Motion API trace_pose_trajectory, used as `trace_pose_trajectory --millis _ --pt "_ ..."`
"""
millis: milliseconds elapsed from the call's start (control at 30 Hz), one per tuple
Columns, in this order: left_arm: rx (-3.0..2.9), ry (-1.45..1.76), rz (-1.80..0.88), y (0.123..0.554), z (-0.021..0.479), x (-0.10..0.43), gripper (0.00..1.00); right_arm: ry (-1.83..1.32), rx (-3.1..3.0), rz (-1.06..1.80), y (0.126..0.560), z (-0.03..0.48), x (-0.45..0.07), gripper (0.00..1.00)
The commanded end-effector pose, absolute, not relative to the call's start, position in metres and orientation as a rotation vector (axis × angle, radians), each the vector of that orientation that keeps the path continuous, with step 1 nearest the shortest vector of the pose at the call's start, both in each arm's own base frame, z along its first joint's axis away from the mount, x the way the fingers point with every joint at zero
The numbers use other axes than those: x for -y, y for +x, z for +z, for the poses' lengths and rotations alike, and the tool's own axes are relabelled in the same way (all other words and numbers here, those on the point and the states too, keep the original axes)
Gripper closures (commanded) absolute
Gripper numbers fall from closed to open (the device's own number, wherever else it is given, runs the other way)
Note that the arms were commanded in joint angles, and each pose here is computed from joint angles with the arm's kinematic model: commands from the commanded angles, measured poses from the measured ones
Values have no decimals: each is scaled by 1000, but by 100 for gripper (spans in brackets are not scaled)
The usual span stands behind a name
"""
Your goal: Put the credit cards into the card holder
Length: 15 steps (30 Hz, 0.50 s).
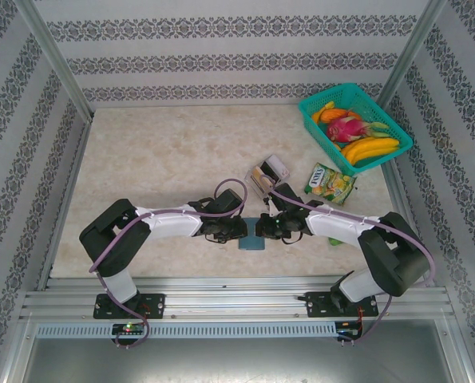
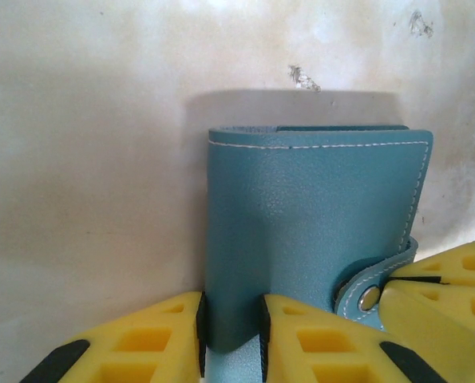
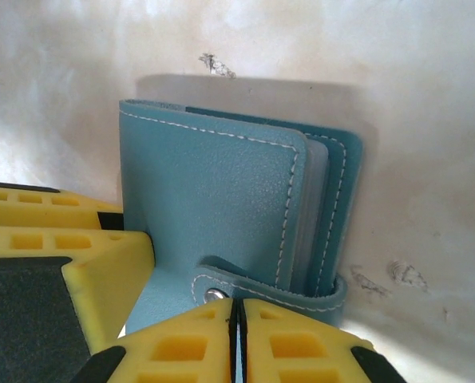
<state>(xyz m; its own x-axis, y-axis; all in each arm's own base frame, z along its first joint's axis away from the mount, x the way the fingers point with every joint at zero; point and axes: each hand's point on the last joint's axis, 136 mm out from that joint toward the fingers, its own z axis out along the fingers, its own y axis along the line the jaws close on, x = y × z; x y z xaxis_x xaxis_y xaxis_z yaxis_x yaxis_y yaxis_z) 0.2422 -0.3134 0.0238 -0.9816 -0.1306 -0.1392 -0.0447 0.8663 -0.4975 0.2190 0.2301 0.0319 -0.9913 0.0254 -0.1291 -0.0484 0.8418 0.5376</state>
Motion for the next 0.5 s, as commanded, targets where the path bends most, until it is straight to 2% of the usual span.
trace_pose_trajectory --millis 0,467 --pt "-2935 -105 -702 227 11 311 74 -24 -2863 873 226 36 -240 88" --pt "-2935 -101 -711 228 11 313 75 -76 -2866 910 225 39 -253 87"
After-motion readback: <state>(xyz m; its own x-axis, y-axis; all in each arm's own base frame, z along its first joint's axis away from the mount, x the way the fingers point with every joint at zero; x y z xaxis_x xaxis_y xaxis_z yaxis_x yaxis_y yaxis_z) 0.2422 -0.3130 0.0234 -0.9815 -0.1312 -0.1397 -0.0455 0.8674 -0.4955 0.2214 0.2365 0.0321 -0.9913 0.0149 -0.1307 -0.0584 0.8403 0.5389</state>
